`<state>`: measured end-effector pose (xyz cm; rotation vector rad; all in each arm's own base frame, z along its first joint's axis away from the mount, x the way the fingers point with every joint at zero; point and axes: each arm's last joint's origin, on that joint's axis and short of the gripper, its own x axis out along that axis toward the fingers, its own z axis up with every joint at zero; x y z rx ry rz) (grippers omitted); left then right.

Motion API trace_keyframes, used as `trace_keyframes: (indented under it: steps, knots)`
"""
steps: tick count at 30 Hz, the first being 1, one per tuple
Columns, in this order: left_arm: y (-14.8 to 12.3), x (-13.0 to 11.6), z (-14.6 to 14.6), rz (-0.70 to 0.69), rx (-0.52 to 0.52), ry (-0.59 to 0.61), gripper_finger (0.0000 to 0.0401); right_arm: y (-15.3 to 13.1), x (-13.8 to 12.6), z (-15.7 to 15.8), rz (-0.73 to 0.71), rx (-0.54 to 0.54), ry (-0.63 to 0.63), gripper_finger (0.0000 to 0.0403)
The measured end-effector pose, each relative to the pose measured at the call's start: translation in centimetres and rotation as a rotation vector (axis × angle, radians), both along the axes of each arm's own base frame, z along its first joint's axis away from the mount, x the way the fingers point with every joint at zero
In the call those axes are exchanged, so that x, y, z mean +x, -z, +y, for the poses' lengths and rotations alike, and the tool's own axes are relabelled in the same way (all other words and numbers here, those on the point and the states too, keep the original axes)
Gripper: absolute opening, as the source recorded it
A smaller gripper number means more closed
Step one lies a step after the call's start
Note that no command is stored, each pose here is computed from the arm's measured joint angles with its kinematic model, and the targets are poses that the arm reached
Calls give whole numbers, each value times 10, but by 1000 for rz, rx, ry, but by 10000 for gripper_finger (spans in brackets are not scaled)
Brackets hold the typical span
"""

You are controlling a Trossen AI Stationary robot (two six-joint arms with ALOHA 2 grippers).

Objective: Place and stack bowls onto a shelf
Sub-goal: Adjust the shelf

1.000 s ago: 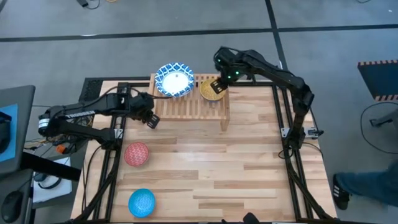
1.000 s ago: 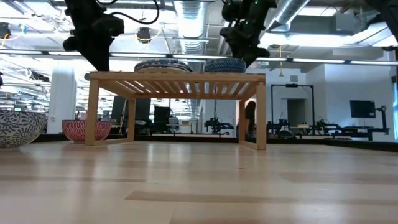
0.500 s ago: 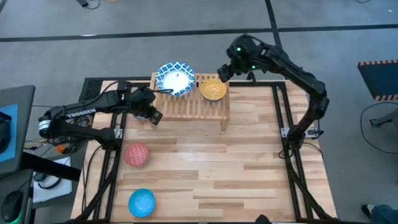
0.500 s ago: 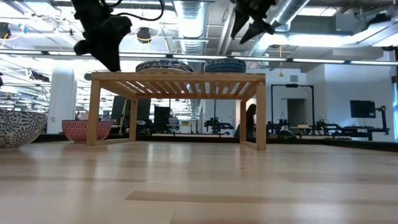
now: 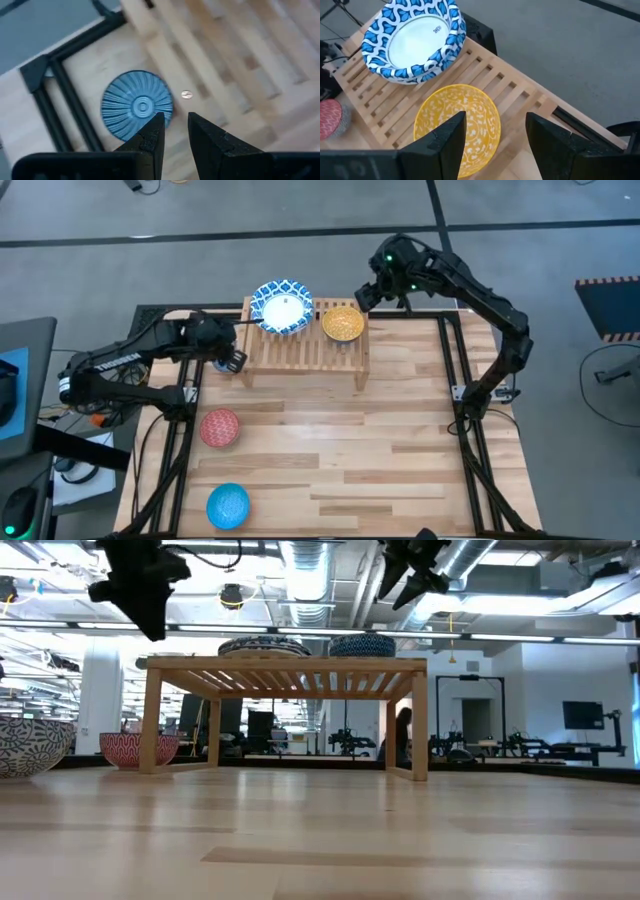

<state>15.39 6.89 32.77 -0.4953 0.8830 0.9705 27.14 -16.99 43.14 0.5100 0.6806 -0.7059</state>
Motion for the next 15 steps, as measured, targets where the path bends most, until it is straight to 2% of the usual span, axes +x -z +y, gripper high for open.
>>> trace_keyframes:
  steps: [8,11,15]
  knots:
    - [45,0,13,111,-100,-56,70,1,1,4,16,5,-16,232]
    - [50,5,15,64,-128,-48,70,2,0,4,28,9,-18,232]
    - [47,15,19,-41,-109,-19,70,3,0,4,41,7,-27,232]
